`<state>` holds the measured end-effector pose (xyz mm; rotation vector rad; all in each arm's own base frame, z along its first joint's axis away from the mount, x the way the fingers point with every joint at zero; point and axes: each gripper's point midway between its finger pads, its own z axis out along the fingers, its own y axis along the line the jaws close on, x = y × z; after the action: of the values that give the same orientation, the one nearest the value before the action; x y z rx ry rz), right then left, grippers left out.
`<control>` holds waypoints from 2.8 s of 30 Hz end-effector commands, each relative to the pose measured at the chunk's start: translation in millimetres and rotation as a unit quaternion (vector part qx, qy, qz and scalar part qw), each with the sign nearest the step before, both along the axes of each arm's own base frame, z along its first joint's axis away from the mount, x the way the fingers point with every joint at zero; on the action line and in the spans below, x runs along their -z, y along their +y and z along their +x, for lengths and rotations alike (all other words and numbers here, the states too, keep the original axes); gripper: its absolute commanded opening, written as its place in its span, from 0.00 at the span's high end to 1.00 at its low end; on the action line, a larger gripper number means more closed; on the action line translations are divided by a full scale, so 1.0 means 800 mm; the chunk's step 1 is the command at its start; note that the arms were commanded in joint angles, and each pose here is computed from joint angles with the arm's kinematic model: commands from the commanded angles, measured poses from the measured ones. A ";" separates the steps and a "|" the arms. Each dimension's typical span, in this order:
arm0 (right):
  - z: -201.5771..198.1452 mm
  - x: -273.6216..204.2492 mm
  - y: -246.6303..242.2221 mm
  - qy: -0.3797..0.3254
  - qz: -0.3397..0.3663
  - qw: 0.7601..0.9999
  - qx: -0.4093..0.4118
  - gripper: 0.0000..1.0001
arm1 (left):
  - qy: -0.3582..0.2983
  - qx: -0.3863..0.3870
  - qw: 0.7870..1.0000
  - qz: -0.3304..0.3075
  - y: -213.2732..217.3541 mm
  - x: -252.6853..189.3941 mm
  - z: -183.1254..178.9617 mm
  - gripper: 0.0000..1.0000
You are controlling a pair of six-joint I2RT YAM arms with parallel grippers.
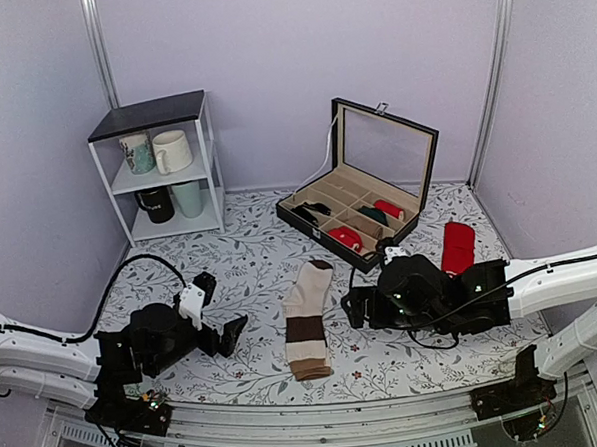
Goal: Roll the socks
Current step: Roll a pair of socks at the center of the board.
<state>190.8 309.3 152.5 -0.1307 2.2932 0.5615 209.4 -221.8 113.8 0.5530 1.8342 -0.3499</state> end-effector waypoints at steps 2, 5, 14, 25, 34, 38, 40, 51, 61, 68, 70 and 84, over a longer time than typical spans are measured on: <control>-0.008 -0.005 0.017 -0.008 -0.010 0.999 -0.051 0.00 | -0.003 -0.022 0.999 -0.028 0.000 -0.019 0.008 0.01; -0.013 -0.003 0.022 -0.008 -0.010 0.997 -0.074 0.00 | -0.004 -0.017 1.000 -0.024 -0.002 -0.018 0.008 0.00; -0.035 0.006 0.011 -0.017 -0.014 0.990 -0.140 0.00 | -0.002 0.021 1.000 -0.017 -0.009 -0.018 -0.003 0.01; -0.102 0.013 0.015 -0.114 0.082 0.932 -0.336 0.11 | 0.039 0.090 0.993 -0.065 -0.037 -0.014 -0.050 0.01; -0.109 0.041 0.040 -0.191 0.078 0.869 -0.451 0.24 | 0.043 0.134 0.989 -0.049 -0.077 0.008 -0.077 0.00; -0.108 0.048 0.056 -0.206 0.080 0.845 -0.487 0.28 | 0.031 0.137 0.988 -0.058 -0.076 0.007 -0.077 0.01; -0.111 0.064 0.069 -0.202 0.066 0.830 -0.515 0.29 | 0.020 0.143 0.988 -0.061 -0.074 0.004 -0.079 0.00; -0.122 0.086 0.104 -0.235 0.055 0.769 -0.592 0.35 | 0.023 0.147 0.987 -0.065 -0.063 0.007 -0.085 0.01; -0.117 0.126 0.122 -0.217 0.029 0.760 -0.612 0.37 | 0.035 0.142 0.988 -0.056 -0.063 0.019 -0.084 0.01; -0.107 0.152 0.129 -0.207 0.005 0.765 -0.610 0.37 | 0.039 0.146 0.987 -0.046 -0.067 0.024 -0.085 0.00; -0.105 0.165 0.128 -0.200 -0.005 0.767 -0.609 0.38 | 0.039 0.149 0.987 -0.045 -0.068 0.024 -0.086 0.01; -0.100 0.210 0.101 -0.173 -0.054 0.815 -0.550 0.62 | 0.038 0.159 0.985 -0.050 -0.068 0.023 -0.090 0.02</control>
<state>113.6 408.5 19.2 -1.5555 1.5366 0.9400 143.0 -272.7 90.5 0.7609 1.8159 -0.6459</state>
